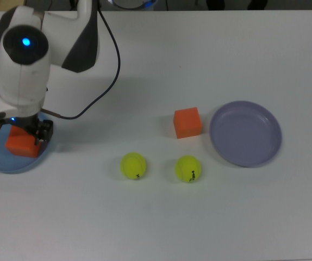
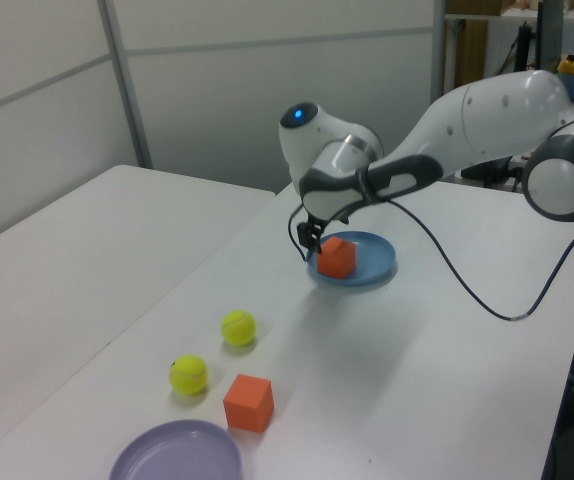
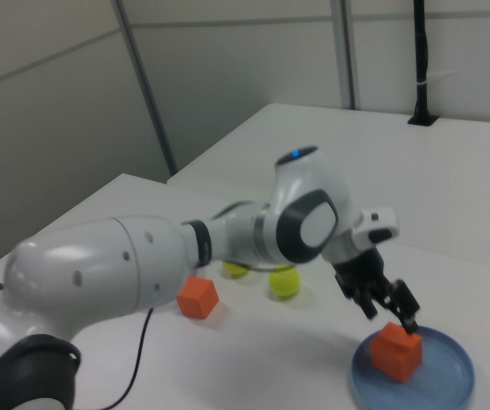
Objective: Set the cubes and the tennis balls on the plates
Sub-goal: 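Carry the orange cube onto the blue plate and release it, then move the gripper to the second orange cube and grasp it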
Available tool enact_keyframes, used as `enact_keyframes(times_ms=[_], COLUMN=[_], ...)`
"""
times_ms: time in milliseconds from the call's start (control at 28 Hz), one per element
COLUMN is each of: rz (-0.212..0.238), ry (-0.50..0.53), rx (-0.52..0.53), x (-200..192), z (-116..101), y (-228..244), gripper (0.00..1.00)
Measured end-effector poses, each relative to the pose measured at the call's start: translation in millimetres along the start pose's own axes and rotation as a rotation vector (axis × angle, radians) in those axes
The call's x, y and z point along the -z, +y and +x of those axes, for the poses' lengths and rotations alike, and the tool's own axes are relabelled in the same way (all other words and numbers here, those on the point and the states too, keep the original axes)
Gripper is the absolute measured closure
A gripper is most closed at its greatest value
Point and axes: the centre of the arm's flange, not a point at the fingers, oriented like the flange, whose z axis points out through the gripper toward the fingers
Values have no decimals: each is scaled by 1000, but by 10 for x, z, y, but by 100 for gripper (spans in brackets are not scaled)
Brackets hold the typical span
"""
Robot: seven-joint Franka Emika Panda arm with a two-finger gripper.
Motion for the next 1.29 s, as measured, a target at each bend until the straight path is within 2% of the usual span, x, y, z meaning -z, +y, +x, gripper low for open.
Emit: enact_keyframes(times_ms=[179, 357, 464, 679, 1000, 1286], rz=[90, 126, 126, 114, 79, 54], ry=[46, 11, -22, -70, -132, -165], rx=[-12, 88, 173, 291, 409, 482], x=[582, 1083, 1272, 1470, 1635, 1497], z=[16, -150, -326, -676, -1207, -1628], y=[-114, -838, -1433, -2251, -3081, -3721], gripper=[0, 0, 0, 0, 0, 0])
